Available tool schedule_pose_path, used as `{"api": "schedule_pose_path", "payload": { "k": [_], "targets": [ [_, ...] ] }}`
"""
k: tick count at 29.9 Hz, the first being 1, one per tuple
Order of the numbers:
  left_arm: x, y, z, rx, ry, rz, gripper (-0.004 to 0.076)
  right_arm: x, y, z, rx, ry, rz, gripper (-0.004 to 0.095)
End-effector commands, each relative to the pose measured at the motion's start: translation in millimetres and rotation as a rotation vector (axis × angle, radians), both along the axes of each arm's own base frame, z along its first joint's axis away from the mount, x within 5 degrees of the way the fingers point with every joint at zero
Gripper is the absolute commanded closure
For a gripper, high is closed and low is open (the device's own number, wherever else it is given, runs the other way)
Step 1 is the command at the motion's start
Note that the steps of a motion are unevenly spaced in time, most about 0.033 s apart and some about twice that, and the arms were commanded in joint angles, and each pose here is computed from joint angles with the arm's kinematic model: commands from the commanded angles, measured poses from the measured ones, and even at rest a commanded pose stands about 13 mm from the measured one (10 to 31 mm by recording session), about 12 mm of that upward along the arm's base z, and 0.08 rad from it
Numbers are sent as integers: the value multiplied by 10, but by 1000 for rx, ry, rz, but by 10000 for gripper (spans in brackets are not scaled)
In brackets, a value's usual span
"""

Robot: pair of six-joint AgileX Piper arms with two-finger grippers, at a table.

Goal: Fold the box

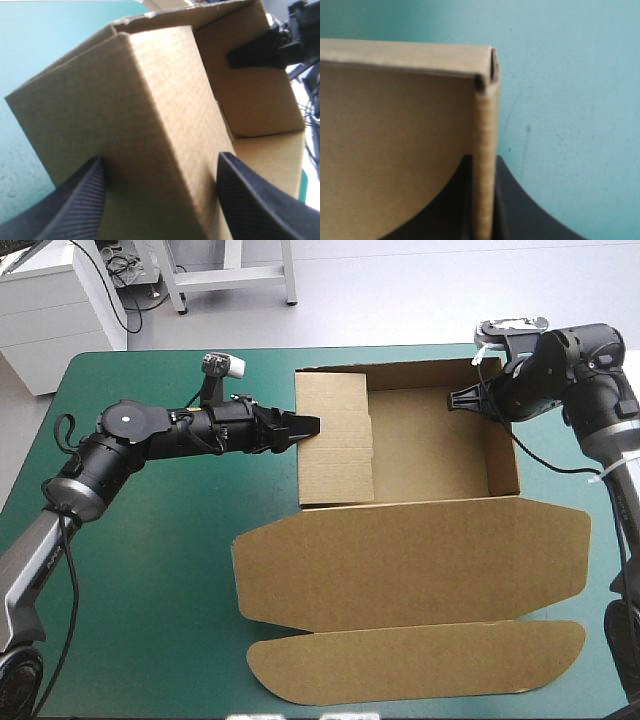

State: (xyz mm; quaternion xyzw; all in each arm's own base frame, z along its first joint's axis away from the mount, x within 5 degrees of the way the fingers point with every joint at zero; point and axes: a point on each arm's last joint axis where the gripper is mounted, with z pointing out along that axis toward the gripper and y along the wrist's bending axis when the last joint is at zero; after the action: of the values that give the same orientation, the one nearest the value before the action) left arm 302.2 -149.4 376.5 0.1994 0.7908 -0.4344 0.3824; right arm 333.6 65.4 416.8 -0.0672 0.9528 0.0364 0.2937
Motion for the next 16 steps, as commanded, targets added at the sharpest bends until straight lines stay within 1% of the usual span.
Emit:
{"api": "schedule_pose_path", "payload": {
  "k": [1, 5, 9, 11, 14, 16],
  "targets": [
    [-139, -76, 341, -16, -9, 59, 281, -148, 168, 243, 96, -86, 43, 922],
    [-118, -50, 382, 57, 16, 141, 281, -167, 287, 253, 86, -107, 43, 922],
    [-82, 9, 431, 103, 44, 221, 282, -194, 396, 259, 106, -112, 35, 922],
    [-72, 31, 445, 142, 64, 254, 300, -205, 437, 262, 105, -117, 32, 922],
    [-41, 24, 417, 244, 93, 305, 335, -200, 522, 227, 107, -106, 31, 922],
    [-17, -10, 395, 310, 108, 327, 335, -182, 595, 183, 108, -92, 42, 922]
  ]
}}
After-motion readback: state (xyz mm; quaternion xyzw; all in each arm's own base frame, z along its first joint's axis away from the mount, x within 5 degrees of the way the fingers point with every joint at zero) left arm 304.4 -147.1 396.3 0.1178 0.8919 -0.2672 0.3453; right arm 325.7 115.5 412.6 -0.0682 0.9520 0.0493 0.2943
